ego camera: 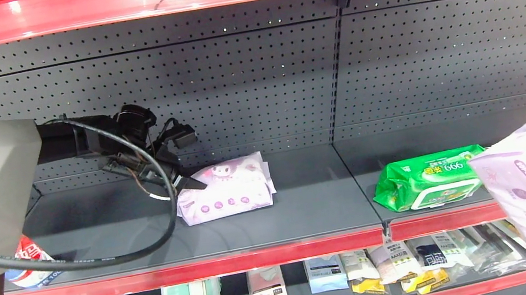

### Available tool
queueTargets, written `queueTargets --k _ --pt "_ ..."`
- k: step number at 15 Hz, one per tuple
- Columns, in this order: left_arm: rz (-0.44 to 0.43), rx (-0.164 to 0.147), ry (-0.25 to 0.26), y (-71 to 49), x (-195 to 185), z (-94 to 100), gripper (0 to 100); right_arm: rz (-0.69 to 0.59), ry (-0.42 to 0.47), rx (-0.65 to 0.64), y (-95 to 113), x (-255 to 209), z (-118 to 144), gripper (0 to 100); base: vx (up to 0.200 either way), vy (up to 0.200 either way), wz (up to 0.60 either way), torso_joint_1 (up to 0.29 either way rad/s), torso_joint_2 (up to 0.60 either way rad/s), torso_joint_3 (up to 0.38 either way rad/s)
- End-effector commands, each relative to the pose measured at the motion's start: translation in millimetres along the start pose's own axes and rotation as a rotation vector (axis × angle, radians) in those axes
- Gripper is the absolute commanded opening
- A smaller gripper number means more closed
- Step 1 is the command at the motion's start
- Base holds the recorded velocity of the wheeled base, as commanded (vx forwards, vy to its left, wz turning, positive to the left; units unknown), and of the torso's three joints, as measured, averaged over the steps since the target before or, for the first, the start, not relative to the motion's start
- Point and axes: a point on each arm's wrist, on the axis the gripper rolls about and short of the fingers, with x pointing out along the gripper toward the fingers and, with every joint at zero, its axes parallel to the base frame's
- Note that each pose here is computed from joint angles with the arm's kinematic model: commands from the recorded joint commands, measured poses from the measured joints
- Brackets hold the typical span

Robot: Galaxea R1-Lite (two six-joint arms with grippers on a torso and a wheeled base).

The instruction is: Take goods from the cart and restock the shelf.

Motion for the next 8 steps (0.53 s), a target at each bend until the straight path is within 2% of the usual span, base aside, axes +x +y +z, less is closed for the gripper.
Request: queueTargets --k 1,8 --pt "0.006 0.004 -0.008 -3.3 -8.5 2.3 0 0.002 0.003 -0.001 0.0 0.8 0.6 0 0.0 0.0 0.0 0.0 0.0 0.0" --pt "-0.041 -0.029 0.026 -27.3 -26.7 -14.0 0 0.003 0.006 -0.002 -0.2 1.6 1.4 0 0.0 0.0 0.0 0.0 0.0 0.0"
